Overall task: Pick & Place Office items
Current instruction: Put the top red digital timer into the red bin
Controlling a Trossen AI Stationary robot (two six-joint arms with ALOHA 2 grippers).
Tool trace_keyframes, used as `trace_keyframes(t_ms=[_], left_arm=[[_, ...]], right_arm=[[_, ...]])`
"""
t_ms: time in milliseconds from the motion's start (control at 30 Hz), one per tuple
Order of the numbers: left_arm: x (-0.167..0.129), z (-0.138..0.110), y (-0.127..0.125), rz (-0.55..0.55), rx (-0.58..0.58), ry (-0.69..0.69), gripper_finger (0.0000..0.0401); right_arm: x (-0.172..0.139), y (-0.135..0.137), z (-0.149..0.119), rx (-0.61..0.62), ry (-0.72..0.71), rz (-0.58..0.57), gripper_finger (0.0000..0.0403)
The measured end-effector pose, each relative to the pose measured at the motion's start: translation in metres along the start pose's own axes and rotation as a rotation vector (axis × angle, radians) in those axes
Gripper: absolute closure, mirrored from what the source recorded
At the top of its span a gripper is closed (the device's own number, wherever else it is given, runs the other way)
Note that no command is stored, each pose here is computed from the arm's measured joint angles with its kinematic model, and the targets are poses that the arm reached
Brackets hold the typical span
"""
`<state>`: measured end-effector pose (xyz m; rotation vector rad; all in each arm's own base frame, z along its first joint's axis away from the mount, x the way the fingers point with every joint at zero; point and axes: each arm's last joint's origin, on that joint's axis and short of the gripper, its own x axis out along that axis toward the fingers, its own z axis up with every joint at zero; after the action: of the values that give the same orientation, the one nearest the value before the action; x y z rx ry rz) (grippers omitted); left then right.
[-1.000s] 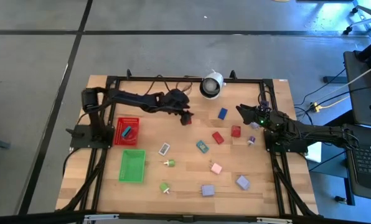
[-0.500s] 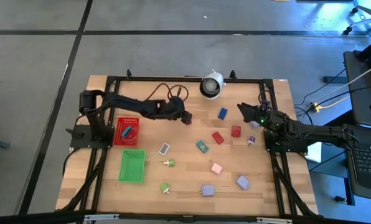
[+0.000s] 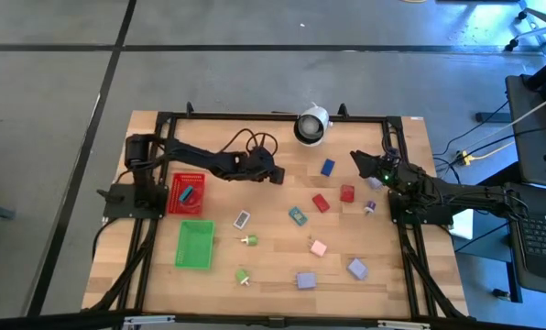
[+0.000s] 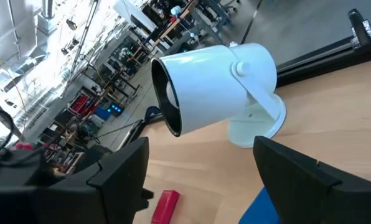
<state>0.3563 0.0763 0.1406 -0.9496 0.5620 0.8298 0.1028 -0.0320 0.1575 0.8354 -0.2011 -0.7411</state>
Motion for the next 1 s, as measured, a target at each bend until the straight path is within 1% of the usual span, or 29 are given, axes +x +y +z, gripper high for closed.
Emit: trace_keyframes(t_ms=[167, 300, 367, 500, 533, 600, 733, 800, 833, 900, 1000], left_arm=[[0.009, -0.005, 0.004, 0.015, -0.02, 0.019, 0.0162], [0.017, -0.008, -0.001, -0.046, -0.031, -0.009, 0.0162], [0.022, -0.009, -0.002, -0.073, -0.014, -0.015, 0.0162], [0.025, -0.012, 0.0, -0.053, 0.035, -0.011, 0.0162], [0.025, -0.012, 0.0, -0.046, 0.061, -0.015, 0.0162], [0.026, -0.012, 0.001, -0.028, 0.157, -0.042, 0.0162], [0.027, -0.008, -0.002, -0.052, 0.459, -0.101, 0.0162], [0.026, -0.008, -0.005, -0.069, 0.577, -0.105, 0.0162], [0.026, -0.008, -0.005, -0.074, 0.61, -0.099, 0.0162], [0.026, -0.009, -0.005, -0.093, 0.623, -0.083, 0.0162], [0.026, -0.009, -0.005, -0.096, 0.567, -0.08, 0.0162]], right_arm=[[0.0, 0.001, -0.001, 0.0, 0.033, 0.026, 0.0111], [0.0, 0.001, -0.001, -0.001, 0.035, 0.027, 0.0111], [0.0, 0.001, -0.001, -0.006, 0.036, 0.028, 0.0111], [0.0, 0.001, -0.001, -0.014, 0.039, 0.026, 0.0111], [0.0, 0.001, -0.001, -0.013, 0.04, 0.027, 0.0111], [0.0, 0.001, -0.002, -0.024, 0.045, 0.031, 0.0111], [0.0, 0.001, -0.002, -0.076, 0.048, 0.035, 0.0111], [0.0, 0.001, -0.002, -0.089, 0.05, 0.037, 0.0111], [0.0, 0.001, -0.002, -0.09, 0.051, 0.037, 0.0111], [0.0, 0.001, -0.002, -0.09, 0.051, 0.037, 0.0111], [0.0, 0.001, -0.002, -0.108, 0.051, 0.038, 0.0111]])
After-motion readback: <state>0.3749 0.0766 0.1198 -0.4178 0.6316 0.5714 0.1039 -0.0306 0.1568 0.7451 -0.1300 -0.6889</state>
